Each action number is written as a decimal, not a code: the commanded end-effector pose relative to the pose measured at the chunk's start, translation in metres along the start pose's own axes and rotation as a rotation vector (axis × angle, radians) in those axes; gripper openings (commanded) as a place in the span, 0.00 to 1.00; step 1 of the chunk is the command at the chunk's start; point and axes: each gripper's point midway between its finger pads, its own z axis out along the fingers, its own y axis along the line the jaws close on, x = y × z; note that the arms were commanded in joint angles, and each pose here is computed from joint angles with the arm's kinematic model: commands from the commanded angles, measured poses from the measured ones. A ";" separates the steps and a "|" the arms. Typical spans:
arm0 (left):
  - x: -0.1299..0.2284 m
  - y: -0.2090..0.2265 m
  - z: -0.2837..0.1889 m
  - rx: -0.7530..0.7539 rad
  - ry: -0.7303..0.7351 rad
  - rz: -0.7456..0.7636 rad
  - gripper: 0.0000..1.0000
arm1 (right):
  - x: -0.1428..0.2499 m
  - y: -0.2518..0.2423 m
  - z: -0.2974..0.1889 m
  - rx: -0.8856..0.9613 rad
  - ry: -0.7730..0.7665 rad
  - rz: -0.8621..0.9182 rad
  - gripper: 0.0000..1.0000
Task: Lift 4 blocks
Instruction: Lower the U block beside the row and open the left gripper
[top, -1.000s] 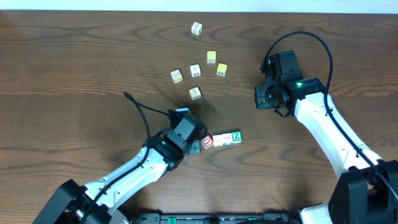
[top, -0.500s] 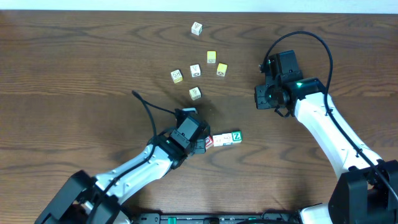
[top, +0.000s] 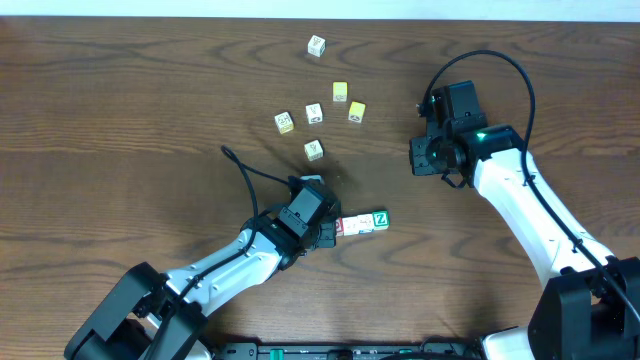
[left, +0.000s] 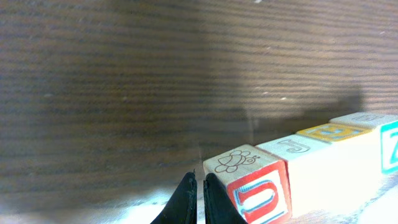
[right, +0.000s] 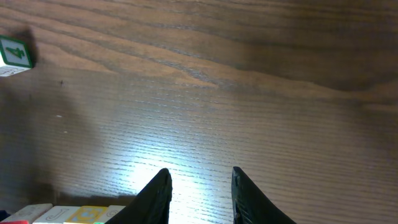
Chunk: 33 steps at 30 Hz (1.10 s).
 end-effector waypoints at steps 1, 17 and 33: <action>-0.006 -0.009 -0.001 0.028 -0.010 0.011 0.07 | 0.003 0.000 0.002 0.006 0.009 -0.014 0.29; -0.006 -0.005 -0.001 0.010 -0.010 0.029 0.08 | 0.003 -0.003 0.002 0.024 0.007 -0.012 0.23; -0.016 0.010 -0.002 -0.052 -0.052 0.021 0.08 | -0.008 0.019 0.000 -0.101 -0.031 0.015 0.01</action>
